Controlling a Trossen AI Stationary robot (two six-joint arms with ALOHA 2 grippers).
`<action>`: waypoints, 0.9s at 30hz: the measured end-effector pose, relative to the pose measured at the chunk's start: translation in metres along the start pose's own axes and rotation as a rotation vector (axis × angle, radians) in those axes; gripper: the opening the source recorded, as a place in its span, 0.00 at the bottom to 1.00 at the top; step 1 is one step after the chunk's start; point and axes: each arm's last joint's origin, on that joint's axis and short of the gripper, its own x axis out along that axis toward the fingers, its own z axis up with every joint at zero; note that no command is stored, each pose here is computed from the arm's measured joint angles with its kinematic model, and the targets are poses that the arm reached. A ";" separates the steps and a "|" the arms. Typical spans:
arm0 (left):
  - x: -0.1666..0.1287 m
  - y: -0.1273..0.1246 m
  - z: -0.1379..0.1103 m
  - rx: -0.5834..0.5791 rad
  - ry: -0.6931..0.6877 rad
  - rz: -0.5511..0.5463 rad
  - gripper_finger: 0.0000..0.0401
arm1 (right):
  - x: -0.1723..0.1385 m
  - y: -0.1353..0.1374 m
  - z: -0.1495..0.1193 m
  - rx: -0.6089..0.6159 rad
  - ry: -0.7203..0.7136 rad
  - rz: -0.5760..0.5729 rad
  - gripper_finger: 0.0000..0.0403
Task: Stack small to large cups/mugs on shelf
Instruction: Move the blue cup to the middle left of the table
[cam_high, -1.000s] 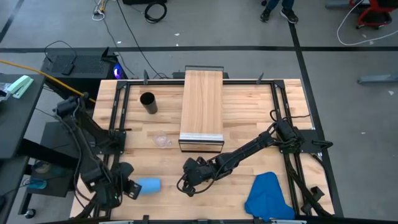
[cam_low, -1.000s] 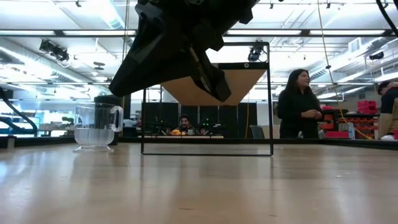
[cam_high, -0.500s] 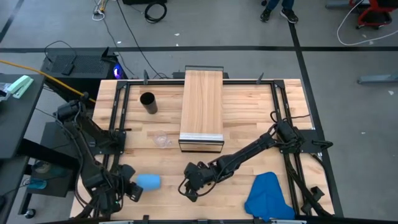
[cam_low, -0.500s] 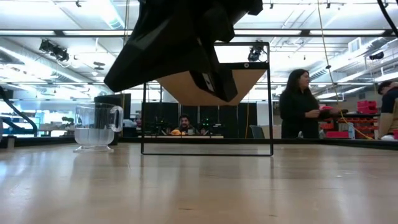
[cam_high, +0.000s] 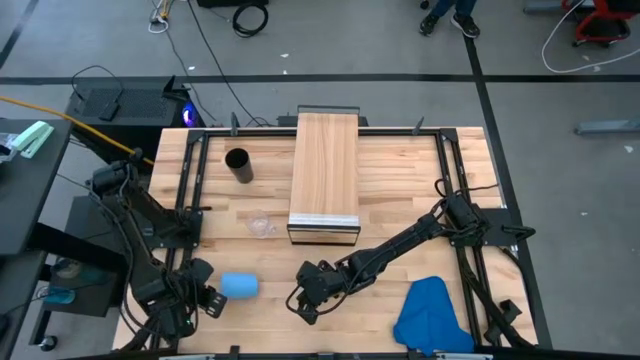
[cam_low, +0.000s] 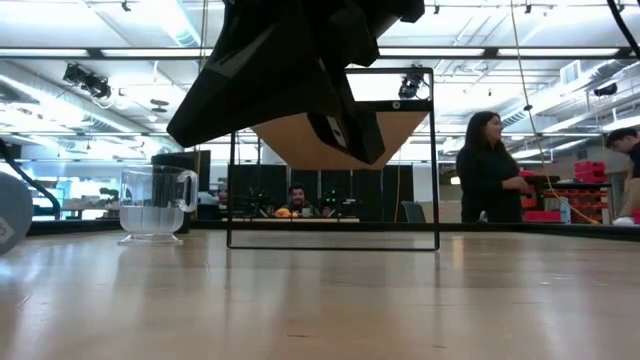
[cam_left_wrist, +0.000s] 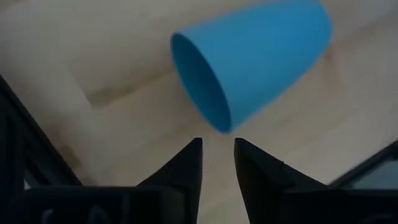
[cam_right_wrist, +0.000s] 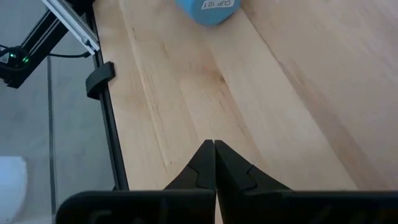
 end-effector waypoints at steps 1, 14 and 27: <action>0.001 0.000 0.001 0.001 -0.015 -0.003 0.26 | 0.000 0.000 0.000 0.003 0.000 0.000 0.01; 0.033 0.012 0.001 -0.018 -0.039 -0.075 0.30 | 0.000 0.000 0.000 0.026 0.000 0.000 0.02; 0.038 0.010 0.001 -0.024 -0.094 -0.186 0.33 | 0.000 0.000 0.000 0.068 0.000 0.000 0.02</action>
